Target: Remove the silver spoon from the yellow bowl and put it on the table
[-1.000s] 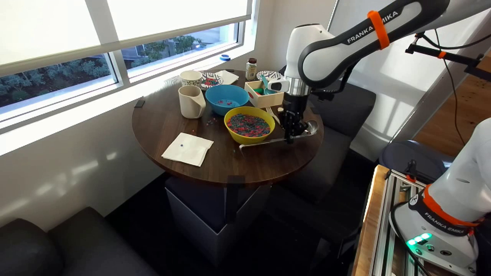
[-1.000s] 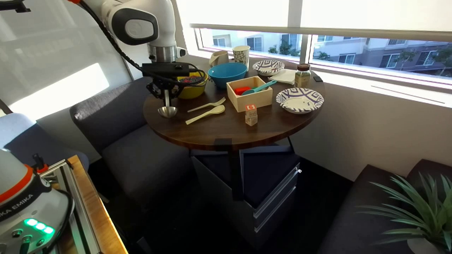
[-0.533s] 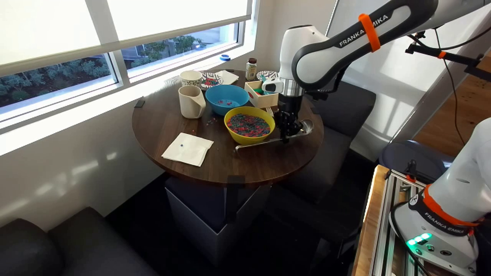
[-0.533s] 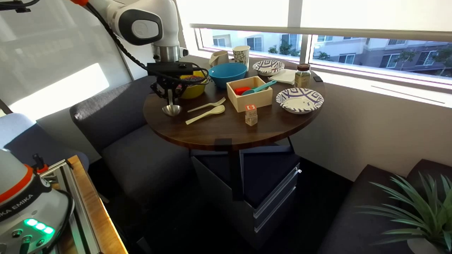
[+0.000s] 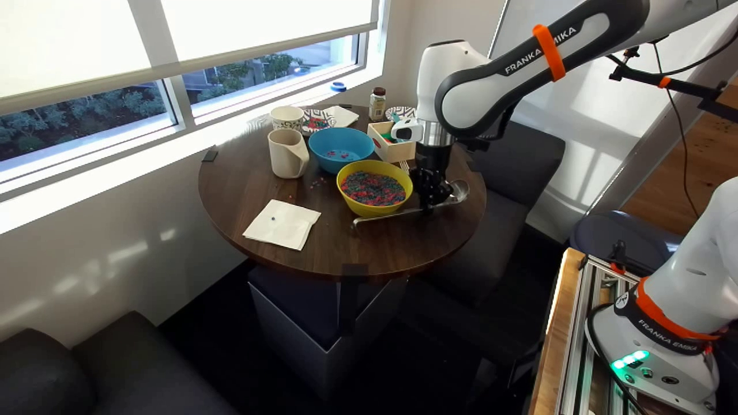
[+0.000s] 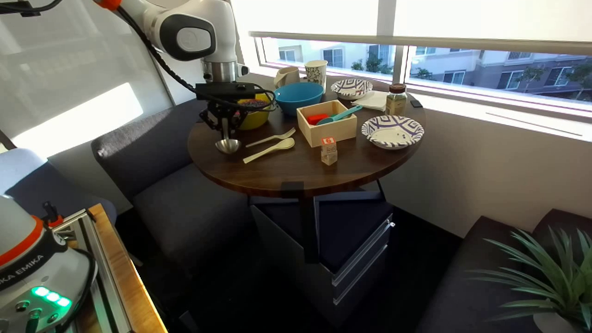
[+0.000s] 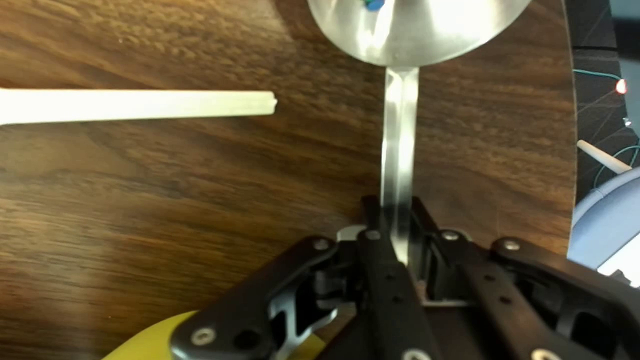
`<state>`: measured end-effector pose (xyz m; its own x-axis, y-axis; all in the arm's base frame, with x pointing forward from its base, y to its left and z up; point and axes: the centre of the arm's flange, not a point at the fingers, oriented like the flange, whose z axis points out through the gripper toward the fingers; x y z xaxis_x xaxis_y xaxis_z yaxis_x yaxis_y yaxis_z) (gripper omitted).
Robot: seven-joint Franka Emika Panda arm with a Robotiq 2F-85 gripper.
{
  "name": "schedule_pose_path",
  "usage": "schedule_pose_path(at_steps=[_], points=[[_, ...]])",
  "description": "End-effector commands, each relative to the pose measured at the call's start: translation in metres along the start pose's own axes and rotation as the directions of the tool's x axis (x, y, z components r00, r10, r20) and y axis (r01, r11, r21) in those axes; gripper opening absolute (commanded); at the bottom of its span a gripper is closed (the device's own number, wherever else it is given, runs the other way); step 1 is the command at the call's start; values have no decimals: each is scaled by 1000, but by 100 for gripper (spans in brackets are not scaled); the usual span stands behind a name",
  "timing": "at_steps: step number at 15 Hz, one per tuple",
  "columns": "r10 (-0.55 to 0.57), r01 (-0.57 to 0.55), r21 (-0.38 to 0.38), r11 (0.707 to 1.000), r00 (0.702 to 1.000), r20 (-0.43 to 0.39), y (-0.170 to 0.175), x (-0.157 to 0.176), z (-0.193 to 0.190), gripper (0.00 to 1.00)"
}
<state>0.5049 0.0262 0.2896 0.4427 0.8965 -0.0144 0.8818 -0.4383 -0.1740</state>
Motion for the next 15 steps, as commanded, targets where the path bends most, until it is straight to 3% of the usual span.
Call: schedule_pose_path(at_steps=[1, 10, 11, 13, 15], points=[[2, -2, -13, 1000, 1000, 24, 5, 9, 9, 4], [-5, 5, -13, 1000, 1000, 25, 6, 12, 10, 9], [-6, 6, -13, 1000, 1000, 24, 5, 12, 9, 22], [-6, 6, -14, 1000, 1000, 25, 4, 13, 9, 34], [-6, 6, -17, 1000, 1000, 24, 2, 13, 8, 31]])
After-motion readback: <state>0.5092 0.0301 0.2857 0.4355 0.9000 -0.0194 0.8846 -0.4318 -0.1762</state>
